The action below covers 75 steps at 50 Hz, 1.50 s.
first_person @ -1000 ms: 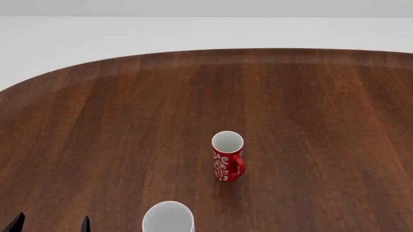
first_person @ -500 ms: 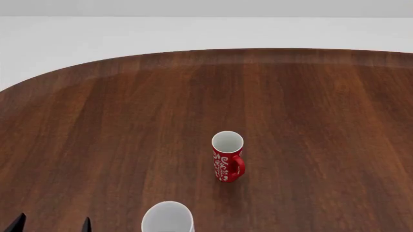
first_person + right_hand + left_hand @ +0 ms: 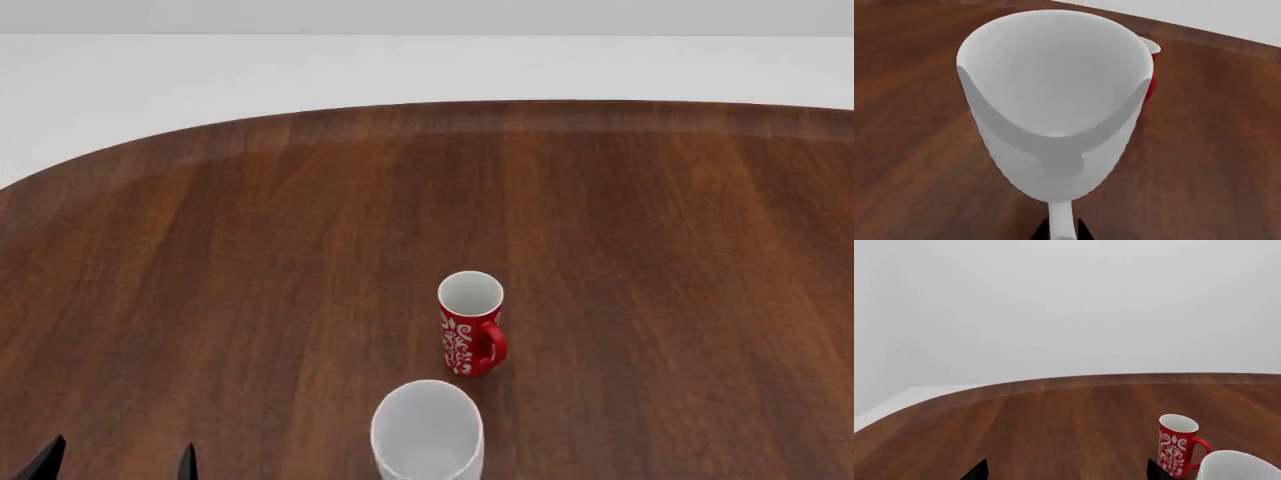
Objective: Put the white mug on the plate.
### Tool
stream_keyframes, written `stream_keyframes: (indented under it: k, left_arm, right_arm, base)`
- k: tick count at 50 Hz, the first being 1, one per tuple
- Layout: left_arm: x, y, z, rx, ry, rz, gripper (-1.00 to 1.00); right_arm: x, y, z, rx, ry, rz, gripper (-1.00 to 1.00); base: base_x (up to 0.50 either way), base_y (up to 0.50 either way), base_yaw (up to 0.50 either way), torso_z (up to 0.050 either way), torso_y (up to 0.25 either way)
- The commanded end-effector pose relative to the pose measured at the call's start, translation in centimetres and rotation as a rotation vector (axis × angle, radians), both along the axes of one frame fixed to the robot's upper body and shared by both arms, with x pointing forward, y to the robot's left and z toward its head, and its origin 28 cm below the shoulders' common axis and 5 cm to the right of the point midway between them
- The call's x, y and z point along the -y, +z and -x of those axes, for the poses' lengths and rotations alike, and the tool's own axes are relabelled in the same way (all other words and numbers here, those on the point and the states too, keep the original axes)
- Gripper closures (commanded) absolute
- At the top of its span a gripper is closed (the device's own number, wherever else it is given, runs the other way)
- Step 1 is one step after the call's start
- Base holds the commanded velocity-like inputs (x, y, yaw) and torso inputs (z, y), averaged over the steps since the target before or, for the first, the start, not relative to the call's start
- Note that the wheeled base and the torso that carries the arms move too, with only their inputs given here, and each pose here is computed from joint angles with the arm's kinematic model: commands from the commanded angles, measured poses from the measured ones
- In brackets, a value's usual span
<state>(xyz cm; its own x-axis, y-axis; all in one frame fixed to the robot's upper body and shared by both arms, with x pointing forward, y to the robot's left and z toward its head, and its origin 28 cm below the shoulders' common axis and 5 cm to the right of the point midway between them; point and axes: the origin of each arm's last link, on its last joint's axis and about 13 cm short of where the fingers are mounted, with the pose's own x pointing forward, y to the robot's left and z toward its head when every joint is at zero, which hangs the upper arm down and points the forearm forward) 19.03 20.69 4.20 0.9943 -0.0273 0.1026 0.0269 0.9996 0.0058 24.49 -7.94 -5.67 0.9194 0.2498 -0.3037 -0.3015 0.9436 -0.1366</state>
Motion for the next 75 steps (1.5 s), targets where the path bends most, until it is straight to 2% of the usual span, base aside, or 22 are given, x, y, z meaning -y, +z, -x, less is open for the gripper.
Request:
stream_keyframes:
  k: [1,9,12,22,41,49,58,75]
  left_arm:
    - [-0.2,-0.4,-0.9,-0.014,0.015,-0.014,-1.0]
    - [-0.2,-0.7,-1.8,-0.023,0.016,-0.027,-1.0]
    - [0.2,-1.1,-2.6,-0.035,0.002,-0.041,-1.0]
    - [0.4,-0.9,-2.8,-0.034,-0.019,-0.049,-1.0]
    - [0.7,-0.6,-3.3,-0.036,-0.032,-0.082,-1.0]
    - [1.0,-0.8,-3.8,-0.048,-0.037,-0.105,-1.0]
    - [1.5,-0.4,-4.6,-0.044,-0.036,-0.128,-1.0]
    - [1.8,-0.7,-4.6,-0.05,-0.062,-0.138,-1.0]
  right_arm:
    - [0.5,1.6,1.9,0.079,-0.086,-0.016,1.0]
    - [0.8,3.4,3.5,0.164,-0.147,-0.032,1.0]
    - [1.6,4.9,4.1,0.207,-0.198,-0.036,1.0]
    - [2.8,5.9,4.4,0.243,-0.272,-0.023,1.0]
    - [4.4,5.8,7.2,0.264,-0.404,-0.042,1.0]
    - [5.1,4.0,8.3,0.237,-0.46,-0.059,1.0]
    - [5.9,4.0,9.6,0.249,-0.505,-0.066,1.0]
    - [7.2,5.4,11.9,0.254,-0.571,0.02,1.0]
  base:
    - [0.0,0.0,0.0,0.0,0.0]
    - [0.0,0.0,0.0,0.0,0.0]
    - [0.0,0.0,0.0,0.0,0.0]
    - [0.0,0.0,0.0,0.0,0.001]
    - [0.0,0.0,0.0,0.0,0.0]
    - [0.0,0.0,0.0,0.0,0.0]
    - [0.0,0.0,0.0,0.0,0.0]
    - [0.0,0.0,0.0,0.0,0.001]
